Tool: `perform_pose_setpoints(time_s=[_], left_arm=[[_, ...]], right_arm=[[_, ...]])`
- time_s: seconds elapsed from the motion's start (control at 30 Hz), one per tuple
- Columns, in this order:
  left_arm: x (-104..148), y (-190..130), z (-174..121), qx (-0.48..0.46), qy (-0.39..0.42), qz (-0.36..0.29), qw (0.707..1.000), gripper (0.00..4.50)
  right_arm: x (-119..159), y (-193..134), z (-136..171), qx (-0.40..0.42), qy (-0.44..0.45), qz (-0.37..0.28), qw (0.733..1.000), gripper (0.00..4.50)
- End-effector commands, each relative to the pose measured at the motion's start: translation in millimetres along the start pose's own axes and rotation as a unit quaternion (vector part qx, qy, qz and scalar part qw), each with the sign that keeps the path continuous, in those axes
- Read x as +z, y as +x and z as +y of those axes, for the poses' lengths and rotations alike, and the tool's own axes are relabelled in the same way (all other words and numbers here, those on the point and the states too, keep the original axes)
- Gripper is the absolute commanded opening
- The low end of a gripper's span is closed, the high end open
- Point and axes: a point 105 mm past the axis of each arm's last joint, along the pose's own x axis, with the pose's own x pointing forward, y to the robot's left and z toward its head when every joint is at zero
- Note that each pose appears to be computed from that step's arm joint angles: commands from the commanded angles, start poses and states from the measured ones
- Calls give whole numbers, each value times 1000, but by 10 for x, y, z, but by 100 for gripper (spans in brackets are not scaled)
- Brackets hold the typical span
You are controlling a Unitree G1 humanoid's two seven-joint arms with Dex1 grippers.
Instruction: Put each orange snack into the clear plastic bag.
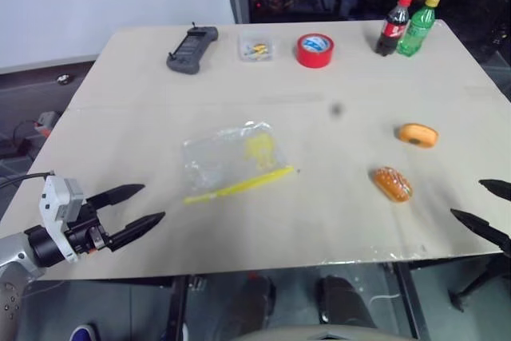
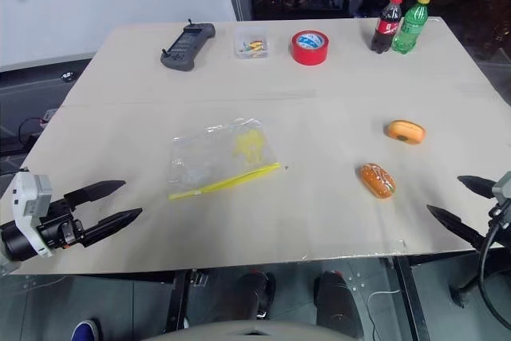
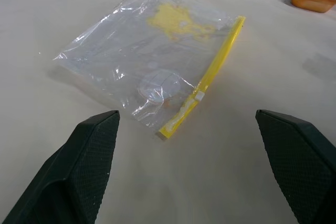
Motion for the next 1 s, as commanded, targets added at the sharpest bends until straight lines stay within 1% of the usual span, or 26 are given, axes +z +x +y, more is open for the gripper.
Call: perform_pose_setpoints(time_s=[0.03, 0.13, 0.37, 0.47, 0.5, 0.53, 0.57, 0.6, 0.63, 0.67, 0.73, 0.77, 0.83, 0.9, 1.0], left_arm=[[130, 5, 4, 10, 26, -17, 999, 442], [174, 57, -44, 21, 19, -38, 999, 442], [120, 118, -106, 34, 21, -34, 999, 442], [146, 188, -62, 63, 31, -49, 996, 442], [153, 222, -25, 82, 27, -54, 995, 442], [143, 257, 2, 95, 13, -54, 994, 442], [107, 306, 22, 103, -15, -39, 994, 442], [71, 357, 73, 112, -67, -27, 991, 442], [45, 389, 97, 115, -102, -15, 988, 442], [7, 419, 97, 94, -162, 1, 982, 442], [-4, 443, 121, 50, -251, 8, 967, 442], [-16, 452, 147, 35, -277, 18, 960, 442], [-23, 472, 197, 19, -316, 28, 948, 442], [-31, 507, 316, 16, -342, 38, 939, 442], [-15, 582, 477, 5, -375, 53, 925, 442]], right_arm=[[160, 24, -3, 5, -13, -26, 1000, 449], [252, 160, 23, 25, -13, -43, 999, 449], [304, 241, 39, 39, -19, -46, 998, 449], [369, 316, 56, 39, -26, -69, 996, 449], [433, 370, 94, 44, -37, -86, 995, 449], [501, 426, 135, 47, -46, -102, 993, 449], [596, 512, 213, 60, -55, -124, 989, 449], [694, 633, 355, 85, -66, -139, 984, 449], [753, 708, 455, 103, -72, -146, 981, 449], [809, 806, 606, 135, -87, -147, 976, 449], [921, 939, 892, 215, -104, -160, 958, 449], [983, 982, 1002, 248, -111, -168, 948, 449], [1066, 1016, 1125, 285, -116, -182, 934, 449], [1116, 1029, 1214, 306, -125, -189, 925, 449], [1155, 1046, 1285, 317, -132, -193, 919, 449]])
